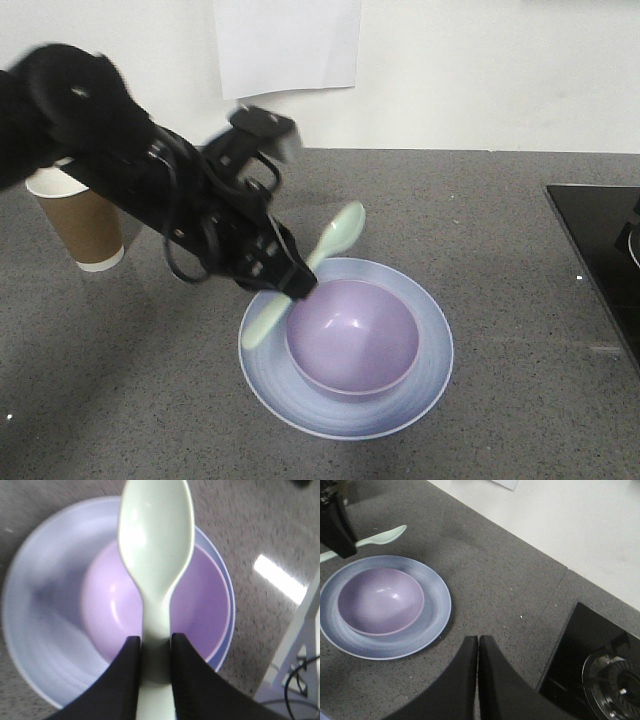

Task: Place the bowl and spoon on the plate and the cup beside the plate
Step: 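Swing the left gripper over the bowl and drop the spoon into it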

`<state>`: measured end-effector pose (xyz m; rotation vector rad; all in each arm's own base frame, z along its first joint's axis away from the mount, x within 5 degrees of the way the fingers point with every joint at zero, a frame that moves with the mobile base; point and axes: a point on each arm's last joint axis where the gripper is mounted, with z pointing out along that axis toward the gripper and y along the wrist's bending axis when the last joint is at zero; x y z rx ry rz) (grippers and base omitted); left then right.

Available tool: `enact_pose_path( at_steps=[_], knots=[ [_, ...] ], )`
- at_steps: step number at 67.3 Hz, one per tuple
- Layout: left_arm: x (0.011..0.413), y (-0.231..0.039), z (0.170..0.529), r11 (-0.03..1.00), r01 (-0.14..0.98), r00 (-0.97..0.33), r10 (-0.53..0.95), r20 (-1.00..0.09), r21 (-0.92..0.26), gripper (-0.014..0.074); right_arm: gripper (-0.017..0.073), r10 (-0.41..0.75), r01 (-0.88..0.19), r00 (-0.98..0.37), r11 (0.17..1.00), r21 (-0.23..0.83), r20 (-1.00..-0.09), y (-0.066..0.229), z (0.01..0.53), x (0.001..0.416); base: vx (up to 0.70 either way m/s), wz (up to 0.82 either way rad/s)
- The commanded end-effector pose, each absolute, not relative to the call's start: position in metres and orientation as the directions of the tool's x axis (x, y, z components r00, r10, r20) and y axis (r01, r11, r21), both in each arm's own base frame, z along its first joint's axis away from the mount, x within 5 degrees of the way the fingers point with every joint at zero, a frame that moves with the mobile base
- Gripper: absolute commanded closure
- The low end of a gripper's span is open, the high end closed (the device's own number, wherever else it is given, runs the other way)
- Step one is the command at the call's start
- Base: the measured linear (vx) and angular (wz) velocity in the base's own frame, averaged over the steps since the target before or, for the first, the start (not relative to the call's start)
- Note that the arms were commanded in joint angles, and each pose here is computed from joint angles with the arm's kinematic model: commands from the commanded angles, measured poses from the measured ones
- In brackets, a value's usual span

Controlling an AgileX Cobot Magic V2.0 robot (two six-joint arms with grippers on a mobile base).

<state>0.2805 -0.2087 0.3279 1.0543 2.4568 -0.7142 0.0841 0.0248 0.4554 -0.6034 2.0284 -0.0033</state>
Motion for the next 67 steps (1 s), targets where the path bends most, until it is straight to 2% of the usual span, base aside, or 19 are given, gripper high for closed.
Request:
enact_pose_path(
  at_steps=[1, 15, 39, 55, 67],
  knots=[
    [0.271, -0.221, 0.339, 0.564, 0.773, -0.618, 0.57, -0.541, -0.289, 0.06, 0.0565, -0.386, -0.349, -0.339, 0.899, -0.266, -0.858, 0.022, 0.454, 0.089, 0.0, 0.0],
    [0.268, -0.232, 0.323, 0.6, 0.767, -0.628, 0.625, -0.464, -0.228, 0.0596, 0.0565, -0.383, -0.327, -0.353, 0.905, -0.271, -0.854, 0.021, 0.443, 0.094, 0.0, 0.0],
    [0.273, -0.237, 0.314, 0.613, 0.756, -0.639, 0.617, -0.459, -0.229, 0.0552, 0.0565, -0.376, -0.321, -0.324, 0.907, -0.274, -0.868, 0.021, 0.446, 0.096, 0.0, 0.0],
    [0.276, -0.24, 0.327, 0.607, 0.762, -0.625, 0.596, -0.504, -0.226, 0.0428, 0.0565, -0.376, -0.319, -0.322, 0.907, -0.274, -0.869, 0.021, 0.446, 0.096, 0.0, 0.0],
    [0.277, -0.243, 0.343, 0.595, 0.766, -0.615, 0.567, -0.548, -0.244, 0.0276, 0.0565, -0.374, -0.319, -0.323, 0.908, -0.272, -0.87, 0.021, 0.446, 0.096, 0.0, 0.0]
  ],
)
